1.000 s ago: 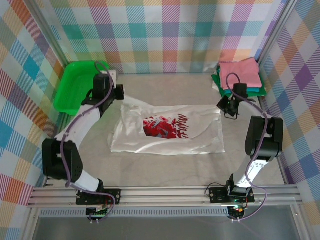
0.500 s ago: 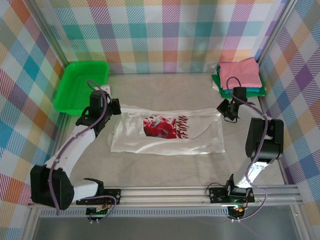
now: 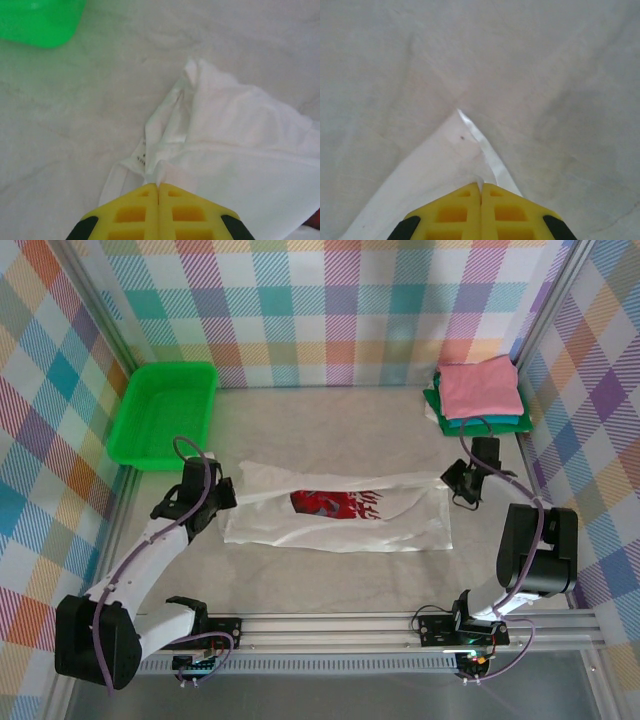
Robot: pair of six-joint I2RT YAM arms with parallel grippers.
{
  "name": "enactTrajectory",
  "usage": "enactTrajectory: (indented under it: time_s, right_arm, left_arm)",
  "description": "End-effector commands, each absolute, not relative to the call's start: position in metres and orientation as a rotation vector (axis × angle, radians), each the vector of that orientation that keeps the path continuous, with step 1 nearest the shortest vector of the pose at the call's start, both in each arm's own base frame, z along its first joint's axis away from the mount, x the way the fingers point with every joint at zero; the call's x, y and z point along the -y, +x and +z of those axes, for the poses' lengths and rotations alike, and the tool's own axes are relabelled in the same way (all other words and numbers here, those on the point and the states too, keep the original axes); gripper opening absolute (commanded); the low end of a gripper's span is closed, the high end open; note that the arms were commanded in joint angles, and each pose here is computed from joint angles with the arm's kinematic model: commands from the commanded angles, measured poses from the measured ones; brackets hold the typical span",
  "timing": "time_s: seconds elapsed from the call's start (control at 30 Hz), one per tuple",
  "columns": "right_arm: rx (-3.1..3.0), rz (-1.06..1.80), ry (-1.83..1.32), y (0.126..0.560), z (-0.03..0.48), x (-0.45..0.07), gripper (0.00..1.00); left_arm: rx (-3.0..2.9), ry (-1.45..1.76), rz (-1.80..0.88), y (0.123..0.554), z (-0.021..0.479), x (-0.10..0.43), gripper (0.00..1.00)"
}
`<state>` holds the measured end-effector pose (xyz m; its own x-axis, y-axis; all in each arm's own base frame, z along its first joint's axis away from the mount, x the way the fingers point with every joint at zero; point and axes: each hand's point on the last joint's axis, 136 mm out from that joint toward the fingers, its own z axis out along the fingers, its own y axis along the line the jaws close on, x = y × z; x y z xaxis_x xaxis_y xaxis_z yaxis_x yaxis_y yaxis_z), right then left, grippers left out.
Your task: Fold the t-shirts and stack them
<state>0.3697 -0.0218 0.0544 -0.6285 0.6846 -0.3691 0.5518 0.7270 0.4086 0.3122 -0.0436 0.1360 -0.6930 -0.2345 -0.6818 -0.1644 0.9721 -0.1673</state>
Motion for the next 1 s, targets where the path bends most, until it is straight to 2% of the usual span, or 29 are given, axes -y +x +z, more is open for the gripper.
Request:
enactTrajectory:
  time_s: [0.0, 0.2, 0.4, 0.53, 0.63, 0.67, 0.77, 0.8, 0.87, 0.97]
  right_arm:
    - [-2.387, 0.353, 0.976, 0.369, 0.053, 0.026, 0.00]
    - [-2.359, 0.433, 0.918, 0.382, 0.079, 0.017, 0.00]
    - [-2.361, 0.411, 0.896, 0.367, 0.090, 0.018, 0.04]
    - [-2.418, 0.386, 0.932, 0.349, 0.068, 0.017, 0.09]
    - [-2.450, 0.326, 0.981, 0.333, 0.051, 0.022, 0.20]
    - [-2.458, 0.317, 0.991, 0.330, 0.048, 0.023, 0.24]
    - [-2.455, 0.313, 0.999, 0.328, 0.051, 0.024, 0.33]
    - [-2.452, 0.322, 0.992, 0.330, 0.055, 0.023, 0.34]
    - [-2.433, 0.377, 0.954, 0.338, 0.069, 0.016, 0.35]
    - [-2.450, 0.418, 0.809, 0.353, 0.091, -0.007, 0.36]
  left_arm:
    - [-2.321, -0.319, -0.172, 0.302, 0.145, 0.047, 0.00]
    - [-2.345, -0.297, -0.215, 0.299, 0.163, 0.057, 0.00]
    - [-2.367, -0.300, -0.282, 0.287, 0.166, 0.068, 0.00]
    - [-2.463, -0.301, -0.369, 0.277, 0.141, 0.085, 0.00]
    - [-2.532, -0.318, -0.350, 0.261, 0.124, 0.087, 0.00]
    - [-2.539, -0.304, -0.366, 0.257, 0.122, 0.090, 0.05]
    - [-2.536, -0.286, -0.369, 0.242, 0.126, 0.091, 0.45]
    - [-2.523, -0.276, -0.378, 0.240, 0.130, 0.092, 0.52]
    - [-2.462, -0.243, -0.432, 0.241, 0.147, 0.097, 0.59]
    - [-2.420, -0.183, -0.455, 0.254, 0.161, 0.105, 0.56]
